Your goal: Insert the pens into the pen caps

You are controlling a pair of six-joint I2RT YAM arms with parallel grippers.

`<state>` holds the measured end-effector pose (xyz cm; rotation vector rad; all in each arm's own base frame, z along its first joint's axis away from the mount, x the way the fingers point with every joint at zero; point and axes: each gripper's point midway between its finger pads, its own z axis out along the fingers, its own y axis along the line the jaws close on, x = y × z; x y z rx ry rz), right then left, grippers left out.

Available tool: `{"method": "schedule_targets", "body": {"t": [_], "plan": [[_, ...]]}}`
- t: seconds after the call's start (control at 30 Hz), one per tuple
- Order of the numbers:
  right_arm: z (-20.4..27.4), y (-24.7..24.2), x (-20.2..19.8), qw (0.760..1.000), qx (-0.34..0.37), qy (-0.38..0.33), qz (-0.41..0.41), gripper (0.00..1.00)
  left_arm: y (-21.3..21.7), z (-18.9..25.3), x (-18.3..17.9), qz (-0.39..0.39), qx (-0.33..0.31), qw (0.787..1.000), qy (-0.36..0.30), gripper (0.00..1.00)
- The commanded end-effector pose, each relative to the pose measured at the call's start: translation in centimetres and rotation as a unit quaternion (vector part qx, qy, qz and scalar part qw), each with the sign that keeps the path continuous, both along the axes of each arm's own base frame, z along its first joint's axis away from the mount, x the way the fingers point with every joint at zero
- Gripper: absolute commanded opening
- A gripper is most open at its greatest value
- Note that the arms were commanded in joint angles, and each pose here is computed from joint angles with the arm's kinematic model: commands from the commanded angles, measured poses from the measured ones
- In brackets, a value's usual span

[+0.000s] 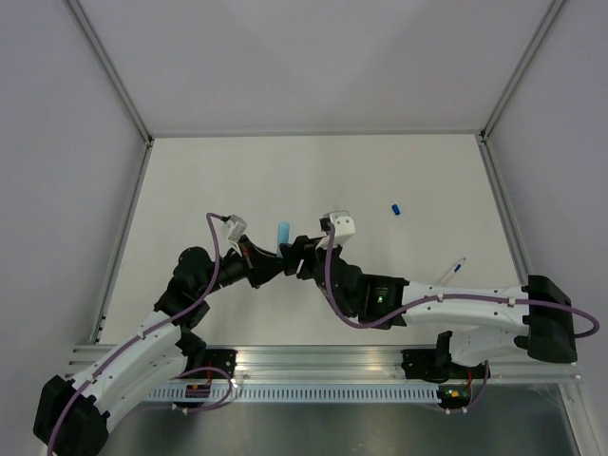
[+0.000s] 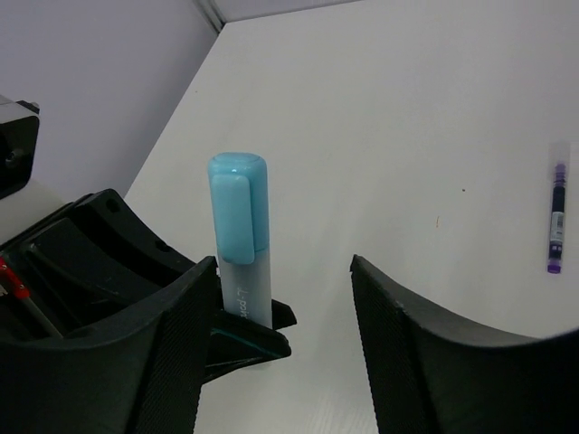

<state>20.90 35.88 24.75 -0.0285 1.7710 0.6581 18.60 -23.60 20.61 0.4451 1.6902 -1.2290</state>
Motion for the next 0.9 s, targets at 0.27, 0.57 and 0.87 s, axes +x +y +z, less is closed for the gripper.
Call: {"method": "schedule_targets", "body": {"t": [0.27,0.57,0.87], "plan": [[6.3,-0.4,-1.2,0.996,0.006,-0.027,0.085,0.73,-1.3,3.0,-2.7,-0.093,-0.045,0.993,-0.061,0.02],[10.0,-0.2,0.5,0.994,-0.006,-0.045,0.099,0.72,-1.6,3.4,-3.8,-0.128,-0.055,0.988,-0.069,0.02],[10.0,1.6,0.6,0.99,-0.017,-0.045,0.134,0.63,-1.5,3.5,-3.9,-0.128,-0.057,0.988,-0.072,0.02]]}}
